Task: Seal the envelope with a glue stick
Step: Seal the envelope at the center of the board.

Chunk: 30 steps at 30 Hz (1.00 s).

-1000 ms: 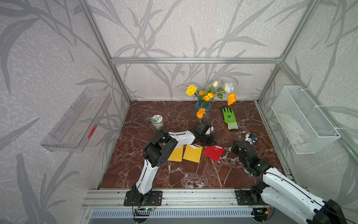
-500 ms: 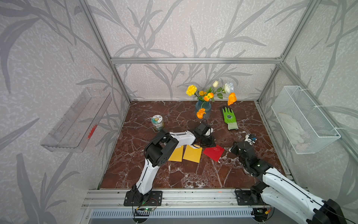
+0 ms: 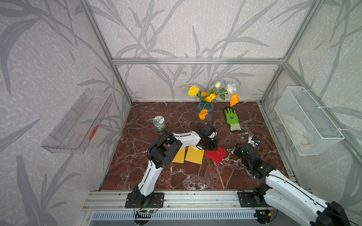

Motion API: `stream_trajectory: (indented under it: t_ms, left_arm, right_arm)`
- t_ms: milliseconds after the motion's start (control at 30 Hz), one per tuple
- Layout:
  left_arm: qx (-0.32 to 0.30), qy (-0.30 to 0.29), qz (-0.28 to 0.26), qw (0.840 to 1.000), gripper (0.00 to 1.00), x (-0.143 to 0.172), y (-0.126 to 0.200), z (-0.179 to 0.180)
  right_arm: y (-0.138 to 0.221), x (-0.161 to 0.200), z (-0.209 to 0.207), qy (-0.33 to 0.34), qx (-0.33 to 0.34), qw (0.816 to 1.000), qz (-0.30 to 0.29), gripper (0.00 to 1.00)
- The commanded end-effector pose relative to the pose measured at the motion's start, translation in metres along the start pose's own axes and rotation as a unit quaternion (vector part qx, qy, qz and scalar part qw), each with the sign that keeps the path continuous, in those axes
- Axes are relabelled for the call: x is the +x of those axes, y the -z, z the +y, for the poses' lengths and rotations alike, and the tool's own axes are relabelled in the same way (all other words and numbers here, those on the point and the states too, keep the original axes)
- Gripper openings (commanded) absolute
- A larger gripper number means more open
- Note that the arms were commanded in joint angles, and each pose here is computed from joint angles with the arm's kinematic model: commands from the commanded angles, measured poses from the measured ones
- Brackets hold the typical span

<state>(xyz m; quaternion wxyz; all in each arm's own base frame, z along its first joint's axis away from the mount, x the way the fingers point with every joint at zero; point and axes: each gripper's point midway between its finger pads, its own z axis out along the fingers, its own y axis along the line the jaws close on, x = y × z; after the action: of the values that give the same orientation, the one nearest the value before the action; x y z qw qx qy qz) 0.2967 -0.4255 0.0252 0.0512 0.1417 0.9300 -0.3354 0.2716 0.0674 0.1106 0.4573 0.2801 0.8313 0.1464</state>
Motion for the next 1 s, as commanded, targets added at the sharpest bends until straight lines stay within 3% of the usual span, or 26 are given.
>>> stream_trajectory:
  t_ms: [0,200,367,667,967]
  left_arm:
    - [-0.036,-0.006,0.022,0.999,0.04,0.007,-0.007,0.011]
    - [-0.051,-0.008,0.016,0.999,0.04,0.003,0.000,0.010]
    - [-0.067,0.027,0.003,0.997,0.02,-0.002,-0.003,0.016]
    - [-0.046,0.133,-0.016,0.990,0.00,-0.005,-0.020,0.023]
    - [-0.026,0.249,-0.060,0.966,0.00,-0.010,-0.027,0.034]
  right_arm:
    - [0.001,-0.004,-0.005,-0.009,0.003,1.000,-0.015,0.00]
    - [0.002,-0.004,-0.008,-0.012,0.003,1.000,-0.020,0.00]
    - [0.000,-0.001,-0.008,-0.014,0.002,1.000,-0.017,0.00]
    - [0.001,-0.002,-0.007,-0.014,-0.003,1.000,-0.018,0.00]
    - [0.002,-0.005,-0.005,-0.007,-0.008,1.000,-0.026,0.00]
